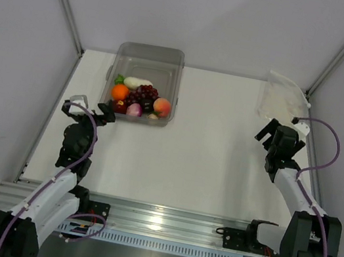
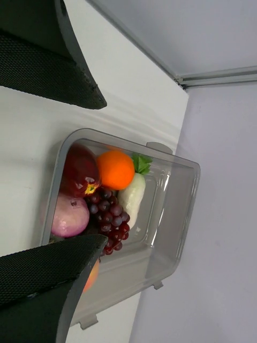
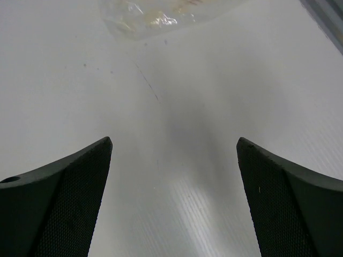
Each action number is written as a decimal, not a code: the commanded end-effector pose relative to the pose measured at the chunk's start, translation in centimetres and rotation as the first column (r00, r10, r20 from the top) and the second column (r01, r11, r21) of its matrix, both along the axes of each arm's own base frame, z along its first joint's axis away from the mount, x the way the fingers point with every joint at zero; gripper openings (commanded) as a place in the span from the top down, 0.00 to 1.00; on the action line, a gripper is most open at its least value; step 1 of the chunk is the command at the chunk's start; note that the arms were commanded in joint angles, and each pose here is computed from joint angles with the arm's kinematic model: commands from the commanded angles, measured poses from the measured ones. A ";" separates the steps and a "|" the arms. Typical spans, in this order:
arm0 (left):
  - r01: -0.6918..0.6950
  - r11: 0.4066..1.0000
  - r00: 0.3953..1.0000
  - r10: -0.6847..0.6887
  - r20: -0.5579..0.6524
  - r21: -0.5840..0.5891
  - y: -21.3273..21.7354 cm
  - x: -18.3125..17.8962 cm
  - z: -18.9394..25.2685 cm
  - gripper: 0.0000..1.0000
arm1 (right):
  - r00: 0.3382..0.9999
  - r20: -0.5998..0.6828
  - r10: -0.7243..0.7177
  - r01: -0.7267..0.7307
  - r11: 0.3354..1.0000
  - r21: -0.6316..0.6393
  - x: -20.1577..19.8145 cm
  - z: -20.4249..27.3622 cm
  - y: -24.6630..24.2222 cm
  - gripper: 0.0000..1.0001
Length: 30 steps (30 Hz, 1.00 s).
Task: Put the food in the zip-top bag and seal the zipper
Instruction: Move the zipper food storage bag to the center of the board.
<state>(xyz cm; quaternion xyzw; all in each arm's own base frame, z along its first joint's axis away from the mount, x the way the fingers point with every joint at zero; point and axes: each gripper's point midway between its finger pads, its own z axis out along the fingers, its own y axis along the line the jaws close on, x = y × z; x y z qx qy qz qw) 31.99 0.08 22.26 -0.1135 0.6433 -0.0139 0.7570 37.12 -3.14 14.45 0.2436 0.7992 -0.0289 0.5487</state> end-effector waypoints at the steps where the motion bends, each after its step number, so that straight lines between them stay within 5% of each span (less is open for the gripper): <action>1: 0.016 0.996 0.998 -0.021 -0.057 -0.087 -0.6 0.0 0.4 0.01 | 0.998 -0.064 0.026 -0.022 0.997 0.072 -0.8 -0.9 0.5 0.01; 5: 0.055 0.989 0.994 -0.067 -0.086 -0.137 -1.5 0.1 1.5 0.01 | 0.995 -0.080 -0.062 0.066 0.997 0.045 -1.0 -0.2 -1.8 0.01; 11: -0.095 0.950 0.978 0.034 -0.204 -0.296 0.0 -0.5 0.2 0.01 | 0.993 -0.112 -0.028 0.039 0.994 0.102 2.3 1.5 -2.4 0.01; 19: 0.070 0.920 0.896 -0.228 -0.382 -0.384 -4.8 -1.9 0.1 0.01 | 0.990 -0.132 -0.042 0.056 0.993 0.102 9.0 2.4 -4.9 0.01; 27: -0.011 0.900 0.835 -0.232 -0.500 -0.435 -4.8 -2.6 -0.4 0.01 | 0.978 -0.186 -0.099 0.128 0.980 0.151 13.1 0.3 -9.1 0.01; 30: 0.087 0.886 0.817 -0.325 -0.477 -0.455 -6.3 -2.6 0.0 0.01 | 0.981 -0.159 -0.110 0.137 0.976 0.167 14.1 -0.1 -9.9 0.01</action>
